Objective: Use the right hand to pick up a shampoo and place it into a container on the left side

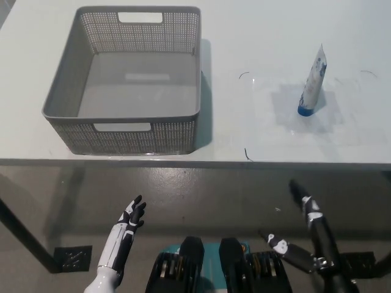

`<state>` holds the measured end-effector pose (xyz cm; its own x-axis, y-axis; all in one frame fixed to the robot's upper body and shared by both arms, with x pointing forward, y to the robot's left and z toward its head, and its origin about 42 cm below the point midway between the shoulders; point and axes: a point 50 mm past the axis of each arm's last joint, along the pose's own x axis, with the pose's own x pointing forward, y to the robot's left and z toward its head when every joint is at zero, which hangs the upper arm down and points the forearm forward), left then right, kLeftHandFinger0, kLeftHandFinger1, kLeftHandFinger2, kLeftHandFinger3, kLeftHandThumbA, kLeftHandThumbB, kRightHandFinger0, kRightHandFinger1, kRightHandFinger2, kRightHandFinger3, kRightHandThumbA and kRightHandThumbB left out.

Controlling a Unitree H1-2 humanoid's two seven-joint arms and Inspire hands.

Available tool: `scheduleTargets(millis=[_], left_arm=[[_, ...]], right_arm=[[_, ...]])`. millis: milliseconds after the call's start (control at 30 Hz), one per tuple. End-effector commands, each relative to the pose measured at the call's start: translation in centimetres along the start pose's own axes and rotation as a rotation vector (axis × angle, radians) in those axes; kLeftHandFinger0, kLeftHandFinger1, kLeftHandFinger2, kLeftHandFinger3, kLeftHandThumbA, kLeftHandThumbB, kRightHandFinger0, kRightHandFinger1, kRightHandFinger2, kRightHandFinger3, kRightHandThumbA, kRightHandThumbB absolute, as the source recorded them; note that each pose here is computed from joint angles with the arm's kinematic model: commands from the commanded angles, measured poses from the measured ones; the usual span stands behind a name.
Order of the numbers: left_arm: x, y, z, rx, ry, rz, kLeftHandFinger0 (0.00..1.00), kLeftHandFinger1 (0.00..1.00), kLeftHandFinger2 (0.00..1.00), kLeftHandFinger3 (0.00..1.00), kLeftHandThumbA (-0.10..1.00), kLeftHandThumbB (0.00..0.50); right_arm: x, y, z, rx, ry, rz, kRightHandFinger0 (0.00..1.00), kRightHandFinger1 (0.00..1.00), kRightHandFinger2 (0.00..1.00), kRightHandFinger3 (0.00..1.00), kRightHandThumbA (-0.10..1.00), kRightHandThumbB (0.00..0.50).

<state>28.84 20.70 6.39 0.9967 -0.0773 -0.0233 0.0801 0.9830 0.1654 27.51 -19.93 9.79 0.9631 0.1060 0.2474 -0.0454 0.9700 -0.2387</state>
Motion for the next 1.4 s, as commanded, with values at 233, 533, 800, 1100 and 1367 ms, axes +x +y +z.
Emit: scheduleTargets(millis=[233,533,800,1100,1367], left_arm=[[-0.7,0.4,0.3,-0.009,-0.042,0.023,1.0,1.0,1.0,1.0,1.0,0.082],[-1.3,0.6,-0.2,-0.008,-0.029,0.039,1.0,1.0,1.0,1.0,1.0,0.084],[-1.7,0.8,-0.4,-0.022,-0.02,0.056,1.0,1.0,1.0,1.0,1.0,0.072],[-1.8,0.9,-0.4,-0.02,-0.013,0.058,1.0,1.0,1.0,1.0,1.0,0.082],[-1.9,1.0,-0.4,-0.027,-0.021,0.058,1.0,1.0,1.0,1.0,1.0,0.063]], right_arm=[[2.3,-2.7,6.9,-0.121,-0.265,-0.151,1.0,1.0,1.0,1.0,1.0,0.389],[7.4,-5.3,8.8,-0.068,-0.291,-0.22,1.0,1.0,1.0,1.0,1.0,0.398],[13.1,-7.1,8.6,-0.081,-0.227,-0.262,1.0,1.0,1.0,1.0,1.0,0.41],[19.2,-9.1,7.5,-0.113,-0.146,-0.295,1.0,1.0,1.0,1.0,1.0,0.398],[23.5,-10.6,6.0,-0.078,-0.069,-0.315,1.0,1.0,1.0,1.0,0.98,0.415]])
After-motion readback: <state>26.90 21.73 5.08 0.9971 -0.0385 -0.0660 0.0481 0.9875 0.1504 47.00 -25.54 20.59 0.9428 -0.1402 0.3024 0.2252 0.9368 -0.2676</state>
